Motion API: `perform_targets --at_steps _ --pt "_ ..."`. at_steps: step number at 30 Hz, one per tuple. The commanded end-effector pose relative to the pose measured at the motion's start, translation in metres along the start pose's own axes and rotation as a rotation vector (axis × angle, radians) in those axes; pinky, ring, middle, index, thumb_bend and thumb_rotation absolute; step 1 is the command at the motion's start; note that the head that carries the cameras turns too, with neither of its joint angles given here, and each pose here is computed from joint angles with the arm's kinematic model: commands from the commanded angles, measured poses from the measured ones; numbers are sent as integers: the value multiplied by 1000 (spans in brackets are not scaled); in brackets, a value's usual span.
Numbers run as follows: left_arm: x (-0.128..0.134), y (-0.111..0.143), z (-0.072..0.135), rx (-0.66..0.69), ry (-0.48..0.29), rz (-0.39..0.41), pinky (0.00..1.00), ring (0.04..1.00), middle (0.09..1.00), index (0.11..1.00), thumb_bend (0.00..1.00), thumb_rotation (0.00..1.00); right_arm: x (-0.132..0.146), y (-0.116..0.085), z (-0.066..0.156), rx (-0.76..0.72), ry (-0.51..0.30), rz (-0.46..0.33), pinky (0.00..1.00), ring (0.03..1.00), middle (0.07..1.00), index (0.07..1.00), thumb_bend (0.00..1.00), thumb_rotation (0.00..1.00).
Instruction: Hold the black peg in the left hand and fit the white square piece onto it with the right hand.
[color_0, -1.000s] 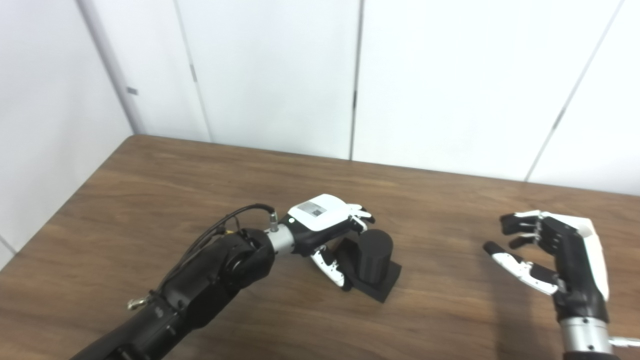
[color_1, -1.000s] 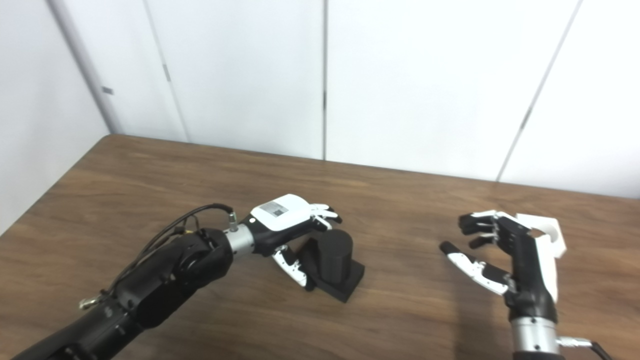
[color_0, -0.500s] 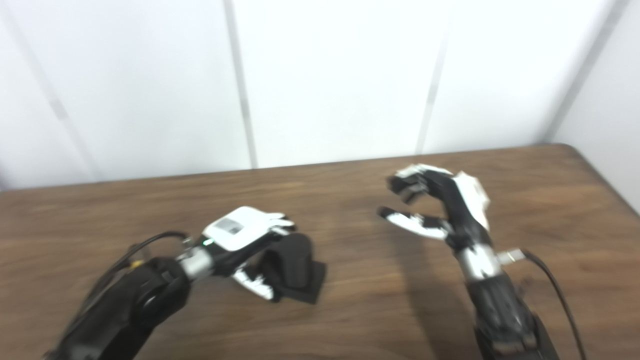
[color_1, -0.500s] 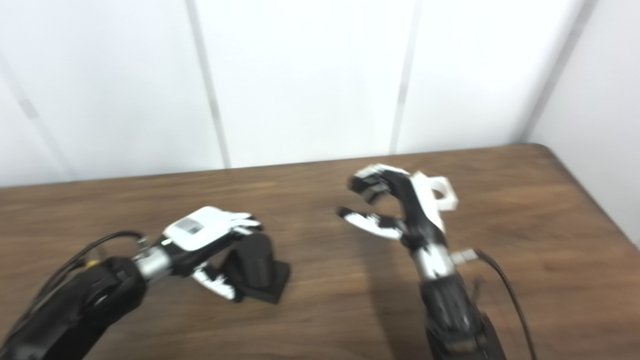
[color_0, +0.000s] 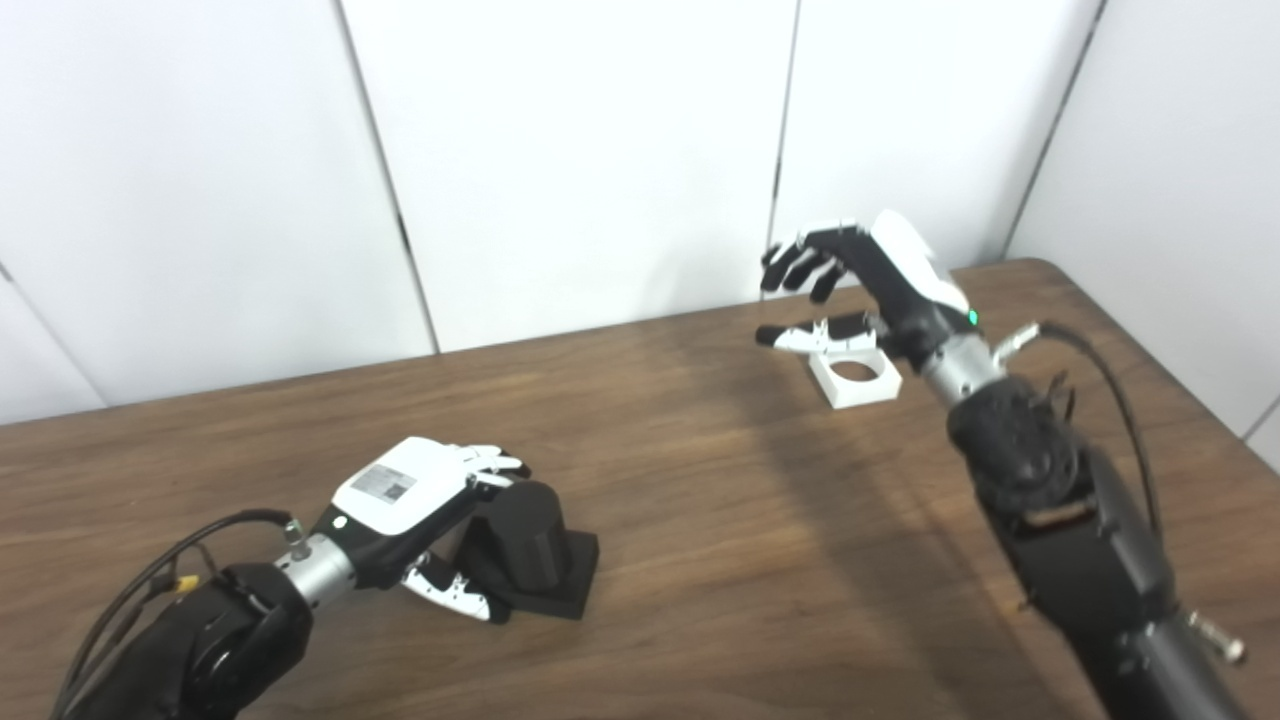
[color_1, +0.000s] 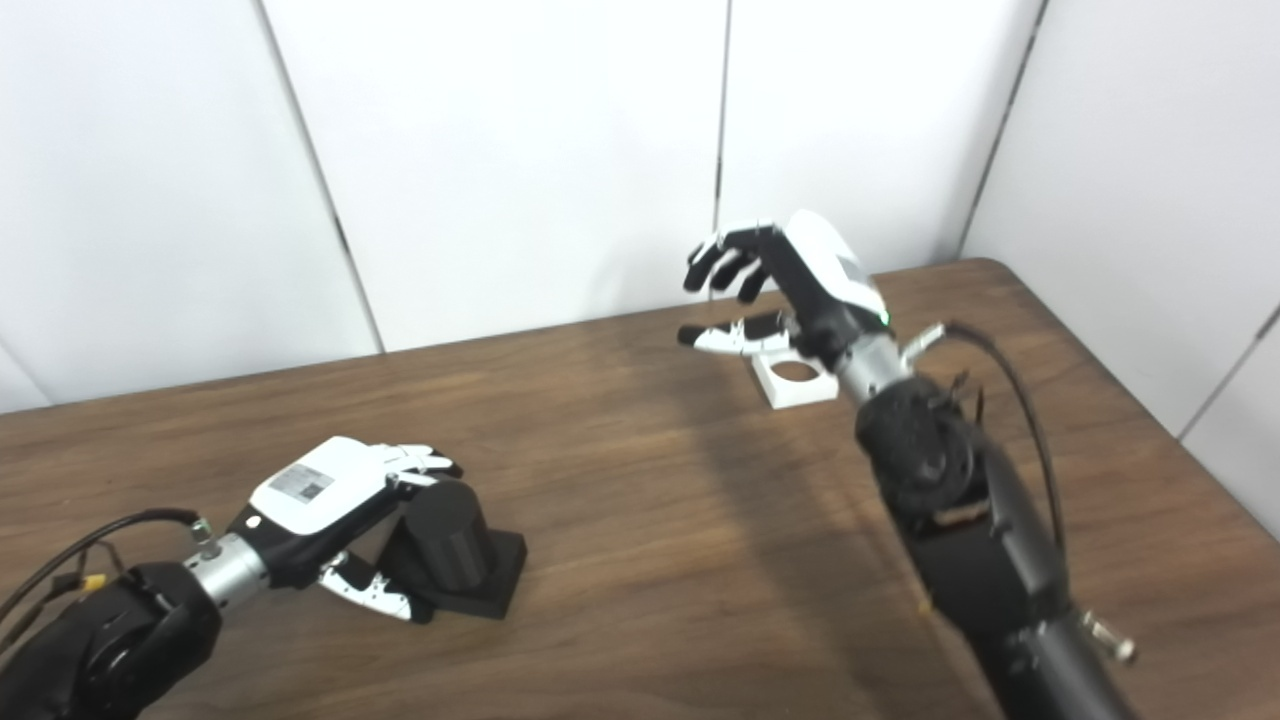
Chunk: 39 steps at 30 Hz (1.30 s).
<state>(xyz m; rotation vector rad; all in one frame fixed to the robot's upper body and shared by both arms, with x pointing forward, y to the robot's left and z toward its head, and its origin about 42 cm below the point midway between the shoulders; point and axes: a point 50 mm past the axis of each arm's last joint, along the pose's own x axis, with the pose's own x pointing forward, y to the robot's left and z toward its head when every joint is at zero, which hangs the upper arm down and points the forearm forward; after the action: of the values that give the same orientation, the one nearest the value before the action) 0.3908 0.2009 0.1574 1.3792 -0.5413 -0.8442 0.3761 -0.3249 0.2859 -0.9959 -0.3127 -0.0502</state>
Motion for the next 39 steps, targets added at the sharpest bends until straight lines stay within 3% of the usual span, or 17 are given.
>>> perform_targets --at_steps 1,11,12,13,16,19,21,24,32,35,39 --pt "-25 -45 -6 16 24 -216 814 882 855 490 524 62 18 -27 5 -94 -19 -34 513 628 709 496 510 126" --pt "-29 -47 -6 8 16 -193 800 865 844 490 524 59 54 -56 -30 -337 90 112 639 807 826 497 513 137" --pt "-30 -47 -6 7 14 -189 793 860 839 490 524 59 57 -59 -32 -349 105 139 671 831 846 644 603 130" --pt "-30 -47 -6 6 13 -187 791 858 837 489 524 59 58 -60 -34 -355 115 157 687 845 864 704 634 145" --pt "-32 -47 -6 -6 19 -184 799 859 835 489 524 58 65 -69 -40 -373 143 249 706 874 887 801 722 291" --pt "-33 -47 -6 -5 17 -181 796 856 832 489 524 58 71 -76 -44 -366 186 346 760 928 926 864 796 382" --pt "-34 -47 -5 -1 18 -185 793 855 833 489 524 58 75 -78 -44 -390 239 394 804 974 969 899 899 418" --pt "-34 -48 -5 0 21 -191 791 856 833 489 524 59 79 -78 -44 -418 297 442 863 998 997 937 991 398" --pt "-34 -47 -4 -10 24 -180 787 856 834 489 524 58 82 -75 -41 -440 368 580 871 1000 1000 987 1000 365" --pt "-34 -47 -6 -14 27 -182 792 859 837 489 524 58 82 -73 -41 -454 376 603 842 1000 1000 991 1000 344" --pt "-34 -47 -6 -15 30 -180 790 857 837 489 524 57 81 -69 -41 -459 373 623 874 1000 1000 991 1000 301"
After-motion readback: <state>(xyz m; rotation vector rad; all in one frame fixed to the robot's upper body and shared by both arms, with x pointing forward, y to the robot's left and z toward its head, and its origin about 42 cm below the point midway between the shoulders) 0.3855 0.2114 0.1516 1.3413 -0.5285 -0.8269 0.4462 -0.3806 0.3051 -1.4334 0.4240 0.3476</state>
